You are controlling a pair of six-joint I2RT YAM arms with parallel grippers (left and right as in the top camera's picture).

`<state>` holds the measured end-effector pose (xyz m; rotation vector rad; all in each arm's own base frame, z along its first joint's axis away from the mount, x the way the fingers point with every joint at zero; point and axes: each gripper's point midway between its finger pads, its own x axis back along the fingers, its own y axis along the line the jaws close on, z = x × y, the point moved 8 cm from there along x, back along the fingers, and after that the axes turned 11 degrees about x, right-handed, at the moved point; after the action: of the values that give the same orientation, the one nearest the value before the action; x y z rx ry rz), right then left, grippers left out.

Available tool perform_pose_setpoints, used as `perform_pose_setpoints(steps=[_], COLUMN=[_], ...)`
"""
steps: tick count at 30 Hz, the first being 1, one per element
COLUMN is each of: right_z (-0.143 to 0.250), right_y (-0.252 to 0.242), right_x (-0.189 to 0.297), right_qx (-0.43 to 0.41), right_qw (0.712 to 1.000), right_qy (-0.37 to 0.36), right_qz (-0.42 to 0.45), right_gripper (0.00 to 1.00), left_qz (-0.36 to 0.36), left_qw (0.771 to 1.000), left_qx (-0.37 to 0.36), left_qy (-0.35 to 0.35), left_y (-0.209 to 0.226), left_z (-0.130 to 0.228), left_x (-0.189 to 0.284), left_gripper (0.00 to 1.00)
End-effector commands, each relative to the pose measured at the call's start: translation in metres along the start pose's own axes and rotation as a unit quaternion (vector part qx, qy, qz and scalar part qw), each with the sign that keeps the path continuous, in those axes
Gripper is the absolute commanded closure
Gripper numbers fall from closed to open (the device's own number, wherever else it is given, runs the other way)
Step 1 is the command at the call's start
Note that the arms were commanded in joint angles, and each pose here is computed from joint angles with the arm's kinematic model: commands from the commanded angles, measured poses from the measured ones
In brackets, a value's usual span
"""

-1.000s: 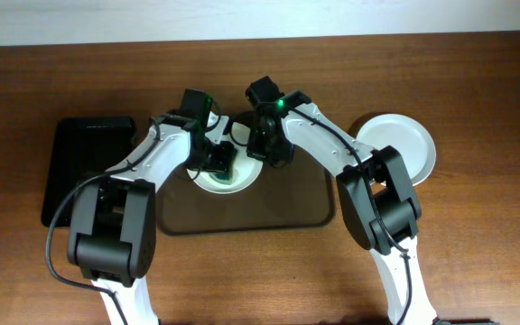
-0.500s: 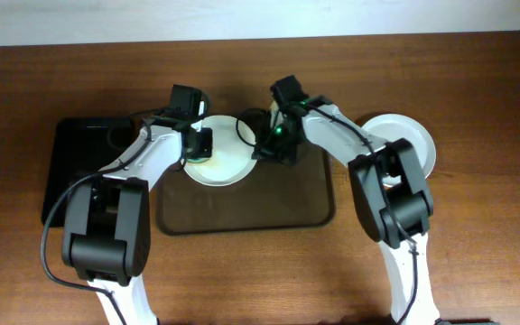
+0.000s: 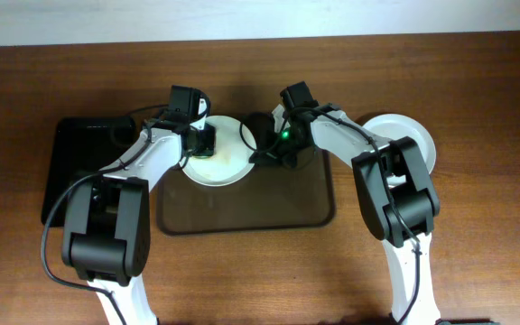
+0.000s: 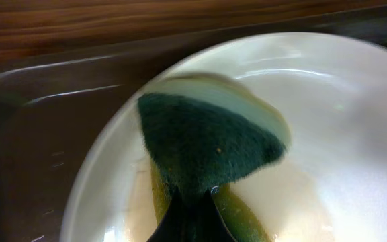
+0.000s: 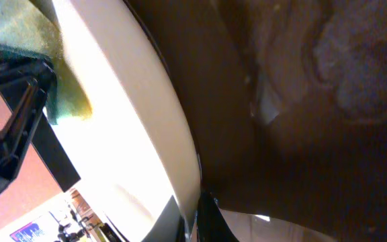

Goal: Clean dirty plates on tray and stack at the side
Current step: 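Scrub white plate with sponge in left gripper while right holds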

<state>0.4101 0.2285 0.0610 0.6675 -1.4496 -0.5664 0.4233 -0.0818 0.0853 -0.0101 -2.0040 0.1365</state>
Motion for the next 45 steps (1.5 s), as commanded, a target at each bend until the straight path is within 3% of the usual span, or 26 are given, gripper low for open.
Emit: perform_pose_setpoints(steps=[1, 3, 5, 8, 10, 16, 20, 22, 25, 27, 29, 32, 35, 39, 42, 45], right_z=[0.014, 0.014, 0.014, 0.015, 0.015, 0.015, 0.015, 0.015, 0.015, 0.015, 0.015, 0.015, 0.015, 0.015, 0.015, 0.015], right_y=[-0.029, -0.029, -0.029, -0.027, -0.028, -0.028, -0.028, -0.028, -0.028, -0.028, -0.028, -0.027, -0.027, -0.027, -0.027, -0.027], right_x=[-0.021, -0.021, -0.021, -0.022, -0.022, -0.022, -0.022, -0.022, -0.022, -0.022, -0.022, -0.022, -0.023, -0.023, -0.023, -0.023], right_qx=[-0.026, -0.026, -0.026, -0.024, -0.024, -0.024, -0.024, -0.024, -0.024, -0.024, -0.024, -0.024, -0.024, -0.023, -0.022, -0.022], right_qw=[0.998, 0.998, 0.999, 0.999, 0.998, 0.998, 0.998, 0.998, 0.998, 0.998, 0.998, 0.999, 0.999, 0.999, 0.999, 0.999], right_qy=[0.027, 0.027, 0.027, 0.029, 0.029, 0.029, 0.029, 0.028, 0.028, 0.028, 0.029, 0.029, 0.029, 0.029, 0.029, 0.029], right_qz=[0.04, 0.04, 0.04, 0.04, 0.04, 0.04, 0.04, 0.042, 0.042, 0.041, 0.04, 0.04, 0.04, 0.04, 0.04, 0.04], right_gripper=[0.96, 0.96, 0.96, 0.96, 0.96, 0.96, 0.96, 0.96, 0.96, 0.96, 0.96, 0.96, 0.96, 0.96, 0.96, 0.96], left_qz=[-0.104, -0.024, 0.075, 0.193, 0.216, 0.17, 0.03, -0.047, -0.076, -0.058, 0.039, 0.174, 0.197, 0.207, 0.158, 0.029], left_qw=[0.991, 0.983, 0.962, 0.938, 0.941, 0.98, 0.998, 0.999, 0.989, 0.977, 0.964, 0.943, 0.947, 0.967, 0.984, 0.998], left_qx=[-0.003, -0.033, -0.061, -0.072, -0.074, -0.065, -0.049, -0.025, -0.032, -0.034, -0.046, -0.047, -0.049, -0.047, -0.058, -0.053], left_qy=[0.088, 0.177, 0.256, 0.28, 0.251, 0.083, -0.025, -0.008, 0.121, 0.204, 0.259, 0.279, 0.25, 0.14, 0.051, -0.008], left_y=[0.03, 0.019, 0.006, -0.013, -0.019, -0.021, 0.0, 0.016, 0.027, 0.027, 0.012, -0.011, -0.016, -0.024, -0.019, 0.002], left_z=[0.035, 0.06, 0.083, 0.09, 0.081, 0.027, -0.006, 0.002, 0.043, 0.069, 0.083, 0.088, 0.079, 0.044, 0.017, -0.001], left_x=[-0.006, -0.001, 0.01, 0.02, 0.017, -0.004, -0.011, -0.011, -0.005, 0.003, 0.01, 0.018, 0.015, 0.002, -0.006, -0.011], left_gripper=[0.99, 1.0, 0.99, 1.0, 1.0, 1.0, 0.99, 1.0, 0.99, 0.99, 0.99, 1.0, 1.0, 0.99, 0.99, 0.99])
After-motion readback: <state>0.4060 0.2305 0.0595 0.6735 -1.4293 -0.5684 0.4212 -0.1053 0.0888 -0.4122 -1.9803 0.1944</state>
